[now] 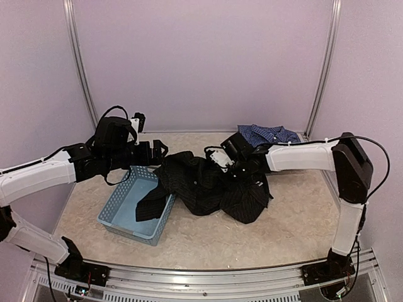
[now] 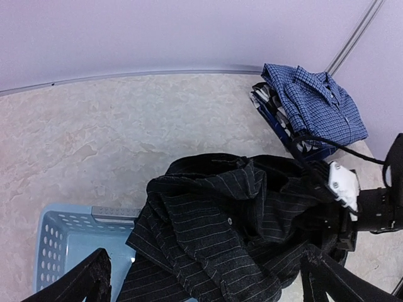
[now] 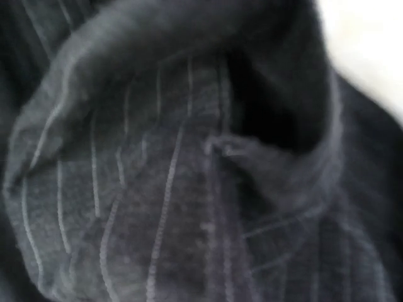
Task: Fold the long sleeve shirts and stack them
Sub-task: Pick up the crumpled shirt from the center of the board, then move the bin to the corner of the board.
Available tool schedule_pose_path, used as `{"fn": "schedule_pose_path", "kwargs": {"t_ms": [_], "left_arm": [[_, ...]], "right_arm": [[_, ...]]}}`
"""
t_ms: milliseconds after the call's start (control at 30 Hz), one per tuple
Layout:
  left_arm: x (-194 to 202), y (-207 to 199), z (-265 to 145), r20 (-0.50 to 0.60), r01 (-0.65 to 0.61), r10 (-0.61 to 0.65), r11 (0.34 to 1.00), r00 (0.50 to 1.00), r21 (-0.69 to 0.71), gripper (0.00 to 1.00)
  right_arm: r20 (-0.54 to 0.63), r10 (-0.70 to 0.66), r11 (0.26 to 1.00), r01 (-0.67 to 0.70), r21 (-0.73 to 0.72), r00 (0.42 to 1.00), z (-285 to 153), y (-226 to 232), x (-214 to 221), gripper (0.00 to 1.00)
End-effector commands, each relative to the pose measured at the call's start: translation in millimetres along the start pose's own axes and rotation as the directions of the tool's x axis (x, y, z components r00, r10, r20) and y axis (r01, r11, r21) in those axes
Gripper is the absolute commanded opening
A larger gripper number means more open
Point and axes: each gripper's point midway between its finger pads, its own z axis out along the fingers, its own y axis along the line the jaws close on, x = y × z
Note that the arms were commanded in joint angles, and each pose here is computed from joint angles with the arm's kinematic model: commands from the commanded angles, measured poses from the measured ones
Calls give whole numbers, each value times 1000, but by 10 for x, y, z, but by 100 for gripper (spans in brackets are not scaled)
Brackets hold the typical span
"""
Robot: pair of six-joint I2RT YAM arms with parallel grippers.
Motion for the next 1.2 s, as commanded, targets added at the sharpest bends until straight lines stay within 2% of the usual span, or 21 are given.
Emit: {"fn": "schedule_pose_path", "kwargs": {"t_ms": [0, 100, 267, 467, 633, 767, 1033, 1167], "left_arm": [[64, 127, 15, -12, 7, -7, 999, 1000, -46, 99], [104, 162, 28, -19, 8, -9, 998, 1000, -55, 99], [171, 233, 78, -34, 6, -9, 996, 999, -83, 99], [283, 560, 199, -68, 57, -72, 978, 995, -202, 99], [405, 906, 273, -110, 54, -93, 949, 990, -310, 99], [510, 1189, 295, -139, 37, -102, 912, 985, -410, 99], [746, 1552, 342, -199, 8, -128, 858, 972, -514, 97], [884, 1702, 375, -231, -5, -145, 838, 962, -545, 91]], "right_arm": [[177, 60, 989, -83, 126, 982, -950, -385, -341, 0], [241, 121, 959, -176, 221, 963, -1510, -719, -328, 0], [288, 184, 874, -290, 390, 940, -2310, -1213, -61, 0], [393, 209, 814, -382, 438, 895, -3058, -1390, 92, 0], [450, 213, 791, -423, 442, 868, -3508, -1422, 142, 0], [455, 233, 731, -463, 501, 859, -3822, -1549, 240, 0], [425, 300, 518, -520, 679, 854, -4230, -1984, 590, 0], [398, 329, 416, -510, 753, 856, -4365, -2204, 722, 0]]}}
